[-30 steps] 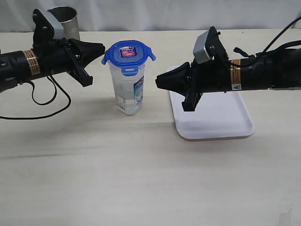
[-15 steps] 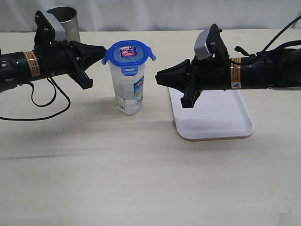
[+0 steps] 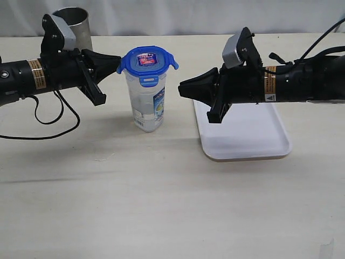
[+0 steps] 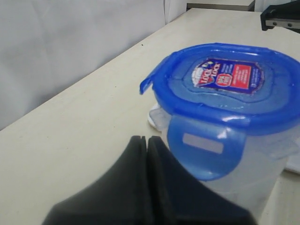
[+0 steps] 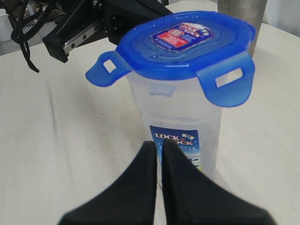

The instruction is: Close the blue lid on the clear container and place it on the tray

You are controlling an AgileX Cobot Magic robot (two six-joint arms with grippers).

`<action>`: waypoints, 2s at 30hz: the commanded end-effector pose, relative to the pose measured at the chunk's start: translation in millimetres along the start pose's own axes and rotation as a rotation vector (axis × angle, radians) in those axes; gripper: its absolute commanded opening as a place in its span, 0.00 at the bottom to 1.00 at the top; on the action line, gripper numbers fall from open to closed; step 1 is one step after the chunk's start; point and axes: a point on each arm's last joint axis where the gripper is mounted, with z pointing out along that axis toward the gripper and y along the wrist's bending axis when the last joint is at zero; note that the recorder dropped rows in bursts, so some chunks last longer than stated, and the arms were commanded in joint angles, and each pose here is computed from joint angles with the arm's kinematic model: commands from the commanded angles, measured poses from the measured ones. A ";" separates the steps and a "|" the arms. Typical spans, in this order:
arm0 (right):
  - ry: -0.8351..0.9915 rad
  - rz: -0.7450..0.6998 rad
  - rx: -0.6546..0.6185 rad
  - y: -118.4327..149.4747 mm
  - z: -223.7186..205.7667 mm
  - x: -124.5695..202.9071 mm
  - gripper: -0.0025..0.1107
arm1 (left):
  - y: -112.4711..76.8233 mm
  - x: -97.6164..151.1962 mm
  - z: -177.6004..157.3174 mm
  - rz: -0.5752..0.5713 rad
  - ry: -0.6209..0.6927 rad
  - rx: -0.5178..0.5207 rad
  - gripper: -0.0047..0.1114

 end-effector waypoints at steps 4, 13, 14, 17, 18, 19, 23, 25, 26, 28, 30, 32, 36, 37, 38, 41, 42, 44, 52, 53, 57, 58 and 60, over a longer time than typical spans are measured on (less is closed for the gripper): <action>-0.006 -0.003 0.007 -1.7 0.7 -1.5 0.06 | 1.5 -5.8 -2.7 0.007 -0.019 -0.001 0.04; -0.004 -0.003 0.008 -1.8 0.7 -1.4 0.06 | 2.3 -8.2 -4.5 0.006 0.006 -0.013 0.04; 0.000 0.001 0.012 -2.2 0.7 -1.0 0.06 | 2.3 -8.2 -4.5 0.006 0.006 -0.013 0.04; 0.001 0.001 0.014 -2.4 0.7 -0.9 0.06 | 2.0 -8.6 -4.5 0.004 0.001 -0.009 0.04; 0.001 0.001 0.014 -2.4 0.7 -0.9 0.06 | 2.0 -9.2 -4.7 0.006 0.000 -0.010 0.04; 0.001 0.001 0.014 -2.4 0.7 -0.9 0.06 | 2.9 -10.0 -5.7 0.007 -0.001 -0.013 0.04; 0.001 0.001 0.014 -2.4 0.7 -0.9 0.06 | 8.9 -17.3 -13.4 0.015 -0.009 -0.046 0.04; 0.001 0.001 0.014 -2.4 0.7 -0.9 0.06 | 11.2 -15.9 -16.1 0.003 -0.003 -0.048 0.04; 0.001 0.001 0.014 -2.4 0.7 -0.9 0.06 | 10.5 -15.0 -15.8 0.005 0.002 -0.040 0.04; 0.001 0.003 0.014 -2.3 0.7 -0.9 0.06 | 8.8 -14.1 -15.8 0.008 0.012 -0.021 0.04; 0.001 0.003 0.014 -2.3 0.7 -0.9 0.06 | 5.6 -13.6 -15.8 0.007 0.016 0.014 0.04; 0.001 0.003 0.014 -2.3 0.7 -0.9 0.06 | 3.3 -13.3 -15.8 0.018 0.019 0.039 0.04; 0.005 0.005 0.011 -1.8 0.7 -0.1 0.06 | 3.0 -13.4 -15.9 0.020 0.018 0.043 0.04; 0.005 0.005 0.011 -1.8 0.7 -0.1 0.06 | 2.5 -14.3 -15.9 0.019 0.009 0.048 0.04; 0.005 0.005 0.011 -1.8 0.7 -0.1 0.06 | 2.0 -15.2 -15.9 0.019 -0.002 0.054 0.04; 0.005 0.005 0.011 -1.8 0.7 -0.1 0.06 | 4.8 -18.6 -15.8 -0.005 -0.039 0.023 0.04; 0.005 0.005 0.011 -1.8 0.7 -0.1 0.06 | 6.0 -19.3 -15.9 -0.010 -0.046 0.010 0.04; 0.005 0.005 0.011 -1.8 0.7 -0.1 0.06 | 7.8 -17.0 -15.2 -0.016 -0.040 -0.008 0.04; 0.005 0.005 0.011 -1.8 0.7 -0.1 0.06 | 10.4 -3.9 -8.4 -0.033 -0.042 -0.037 0.04; 0.005 0.005 0.011 -1.8 0.7 -0.1 0.06 | 11.0 -4.4 -8.2 -0.031 -0.044 -0.039 0.04; 0.005 0.005 0.011 -1.8 0.7 -0.1 0.06 | 9.1 -6.4 -8.3 -0.026 -0.065 -0.018 0.04; 0.005 0.005 0.011 -1.8 0.7 -0.1 0.06 | 8.3 -6.3 -8.3 -0.026 -0.064 -0.010 0.04; 0.005 0.005 0.011 -1.8 0.7 -0.1 0.06 | 6.4 -6.2 -8.3 -0.019 -0.062 0.011 0.04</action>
